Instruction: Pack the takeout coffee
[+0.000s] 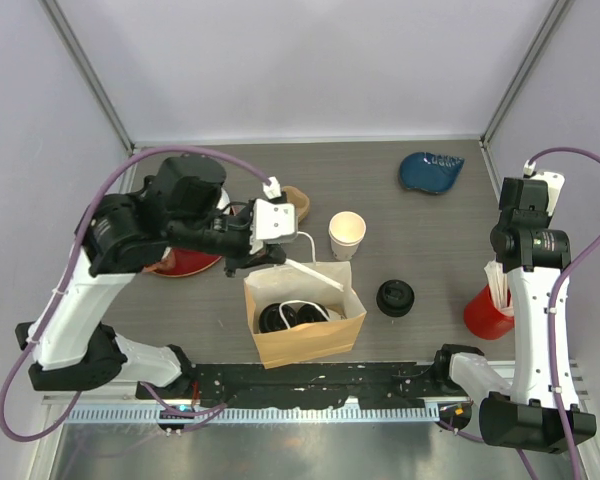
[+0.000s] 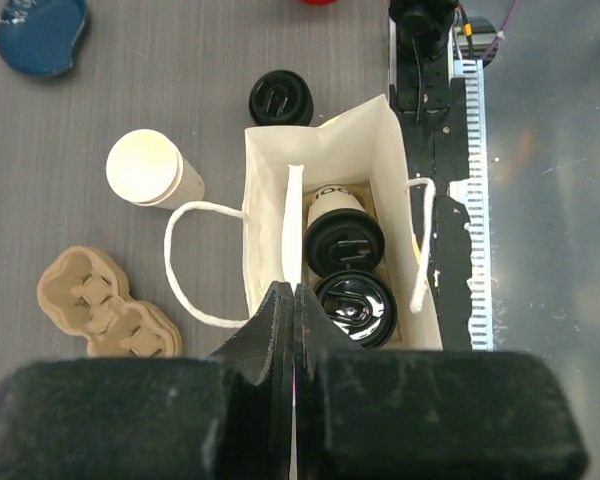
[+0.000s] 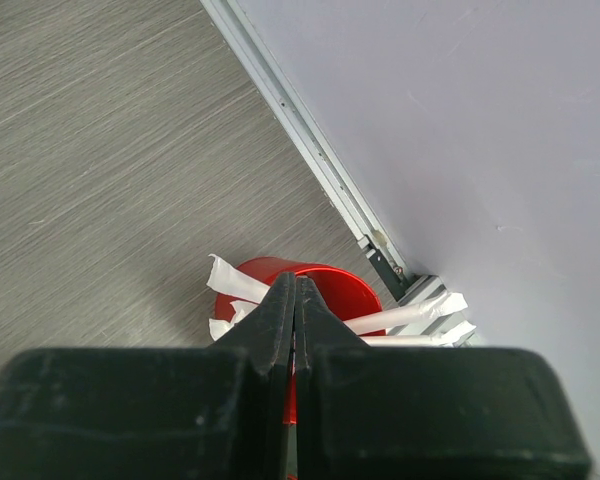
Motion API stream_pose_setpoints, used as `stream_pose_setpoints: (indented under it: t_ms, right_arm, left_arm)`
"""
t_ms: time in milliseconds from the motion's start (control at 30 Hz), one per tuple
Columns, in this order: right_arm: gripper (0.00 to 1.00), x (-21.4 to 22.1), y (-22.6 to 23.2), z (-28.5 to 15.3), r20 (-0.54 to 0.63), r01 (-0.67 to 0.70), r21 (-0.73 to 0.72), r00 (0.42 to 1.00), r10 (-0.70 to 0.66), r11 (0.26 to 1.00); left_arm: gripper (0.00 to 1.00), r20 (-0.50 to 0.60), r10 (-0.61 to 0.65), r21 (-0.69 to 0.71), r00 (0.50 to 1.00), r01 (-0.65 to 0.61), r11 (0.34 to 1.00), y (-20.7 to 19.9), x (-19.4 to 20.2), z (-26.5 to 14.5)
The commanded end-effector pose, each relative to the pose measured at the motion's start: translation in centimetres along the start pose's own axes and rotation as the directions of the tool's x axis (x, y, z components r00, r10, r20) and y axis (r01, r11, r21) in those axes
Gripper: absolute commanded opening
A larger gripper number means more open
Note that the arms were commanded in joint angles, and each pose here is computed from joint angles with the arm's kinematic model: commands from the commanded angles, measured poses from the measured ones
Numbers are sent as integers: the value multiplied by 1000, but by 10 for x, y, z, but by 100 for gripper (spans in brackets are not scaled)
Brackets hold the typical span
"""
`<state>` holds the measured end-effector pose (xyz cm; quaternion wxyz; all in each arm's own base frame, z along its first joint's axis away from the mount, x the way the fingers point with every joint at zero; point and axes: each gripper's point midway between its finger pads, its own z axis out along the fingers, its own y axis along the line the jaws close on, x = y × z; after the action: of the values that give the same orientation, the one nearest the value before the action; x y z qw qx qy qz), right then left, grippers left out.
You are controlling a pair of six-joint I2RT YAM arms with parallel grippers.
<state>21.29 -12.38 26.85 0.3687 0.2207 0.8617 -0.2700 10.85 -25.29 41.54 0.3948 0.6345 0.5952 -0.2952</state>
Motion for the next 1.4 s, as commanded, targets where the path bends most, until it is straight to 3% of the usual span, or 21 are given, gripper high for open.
stream_pose_setpoints:
  t_ms: [0, 33, 133, 233, 333, 633, 1033, 1233, 1367]
  right_arm:
    - [1, -9, -2, 0, 35, -23, 10, 999, 22, 1000]
    - [1, -9, -2, 0, 35, -23, 10, 999, 22, 1000]
    - [1, -9, -3, 0, 35, -23, 13, 999, 22, 1000]
    - [1, -8, -3, 1, 32, -25, 20, 999, 24, 999]
    - [1, -7, -7, 0, 35, -28, 36, 999, 27, 999]
    - [1, -4, -20, 5, 51, -97, 140, 995, 91, 985]
    - [1, 14, -23, 24, 29, -102, 187, 995, 98, 977]
    - [19, 12, -30, 18, 49, -116, 202, 993, 108, 972]
    - [20, 13, -29, 19, 42, -115, 199, 993, 108, 973]
  left_arm:
    - [4, -241, -85, 75, 967, 106, 992, -19, 52, -3]
    - [25, -256, -86, 66, 963, 106, 992, -16, 54, -1]
    - [63, -247, -71, 68, 966, 91, 994, -12, 48, 3]
    - [76, -170, -41, 51, 985, 50, 997, -4, 28, 4]
    - [81, -112, -24, 35, 993, 29, 999, 4, 11, 9]
    - [82, -33, -20, 64, 999, 22, 998, 9, -15, 19]
    - [82, -10, -55, 15, 998, 55, 998, 18, -24, 19]
    - [82, -8, -56, 15, 998, 56, 998, 19, -26, 21]
    - [82, -10, -54, 17, 998, 54, 998, 19, -25, 21]
